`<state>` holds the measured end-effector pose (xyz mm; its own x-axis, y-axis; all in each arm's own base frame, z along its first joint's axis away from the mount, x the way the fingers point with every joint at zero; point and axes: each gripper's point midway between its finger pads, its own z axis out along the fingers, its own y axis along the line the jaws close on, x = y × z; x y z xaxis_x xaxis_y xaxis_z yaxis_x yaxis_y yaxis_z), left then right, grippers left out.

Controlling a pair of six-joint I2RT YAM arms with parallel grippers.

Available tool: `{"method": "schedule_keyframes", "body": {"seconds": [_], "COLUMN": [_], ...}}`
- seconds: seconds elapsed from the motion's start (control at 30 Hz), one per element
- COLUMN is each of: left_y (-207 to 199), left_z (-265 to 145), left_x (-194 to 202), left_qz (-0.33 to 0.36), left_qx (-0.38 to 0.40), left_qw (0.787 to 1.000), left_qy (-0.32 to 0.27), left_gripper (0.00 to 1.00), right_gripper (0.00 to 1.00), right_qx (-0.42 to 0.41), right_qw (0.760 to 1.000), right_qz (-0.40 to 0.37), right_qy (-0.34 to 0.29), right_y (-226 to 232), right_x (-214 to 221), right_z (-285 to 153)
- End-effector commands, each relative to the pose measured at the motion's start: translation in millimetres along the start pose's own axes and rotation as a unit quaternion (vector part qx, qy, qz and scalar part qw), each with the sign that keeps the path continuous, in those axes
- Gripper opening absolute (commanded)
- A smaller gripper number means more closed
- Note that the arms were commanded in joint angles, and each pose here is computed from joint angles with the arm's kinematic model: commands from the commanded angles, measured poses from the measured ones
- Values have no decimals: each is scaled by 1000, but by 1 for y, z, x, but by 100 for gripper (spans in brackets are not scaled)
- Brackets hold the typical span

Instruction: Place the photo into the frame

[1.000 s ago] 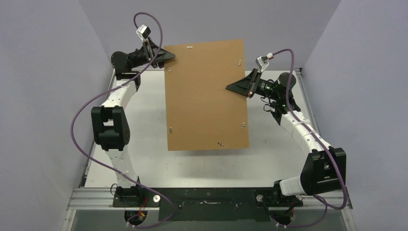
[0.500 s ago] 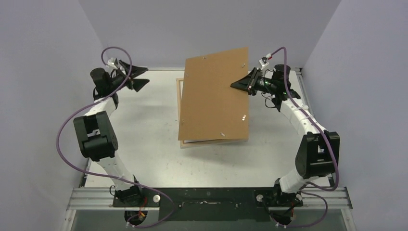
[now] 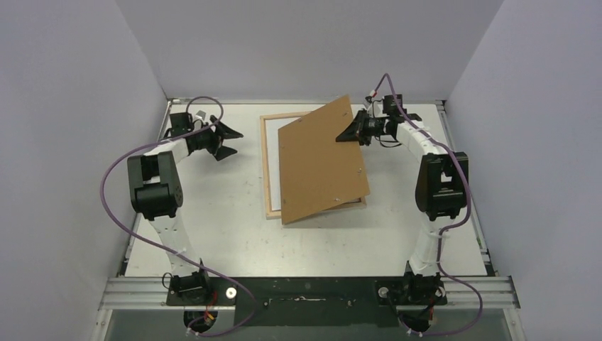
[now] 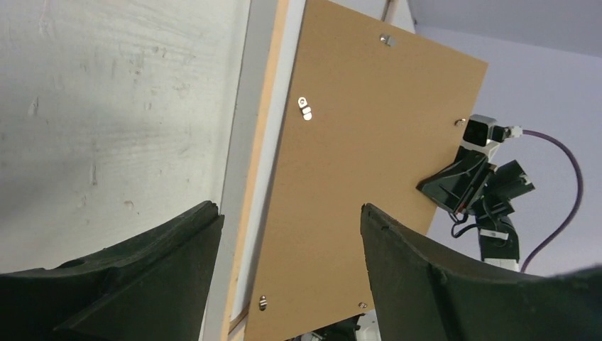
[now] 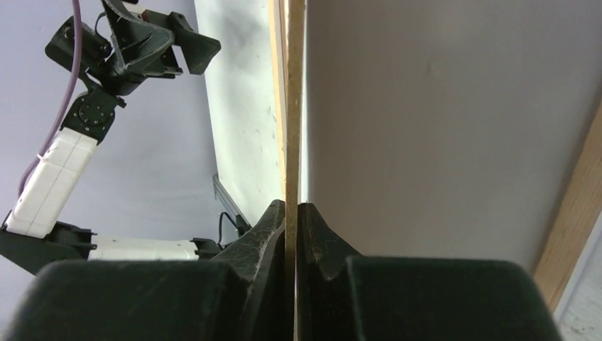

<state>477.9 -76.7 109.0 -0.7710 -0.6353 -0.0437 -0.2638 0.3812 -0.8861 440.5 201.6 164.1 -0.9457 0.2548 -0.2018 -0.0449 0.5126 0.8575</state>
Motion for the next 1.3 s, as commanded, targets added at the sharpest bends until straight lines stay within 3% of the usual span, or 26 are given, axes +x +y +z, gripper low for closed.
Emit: {"method": "schedule_keyframes", "body": {"seconds": [0.0,0.3,0.77,1.27], "left_y": [10,22,30,37], "left_z": [21,49,87,106], "left_x": [-2,-4,4,1], "left_qz": [39,20,27,40], "left_qx": [-37,-33,-38,-63], "left_qw": [998,998,996,993], "left_qy": [27,45,80,88], "left_gripper": [68,61,46,41], "right_gripper": [0,0,0,0], "right_qx": [-45,-92,-148,-94], "right_qw": [998,995,987,994], "right_qz": [-36,-42,-49,-41], "right_qy": [6,-20,-23,23], "right_y": [28,40,53,13], "right_x": [-11,-43,-55,-48], "right_z": [-5,12,34,47]}}
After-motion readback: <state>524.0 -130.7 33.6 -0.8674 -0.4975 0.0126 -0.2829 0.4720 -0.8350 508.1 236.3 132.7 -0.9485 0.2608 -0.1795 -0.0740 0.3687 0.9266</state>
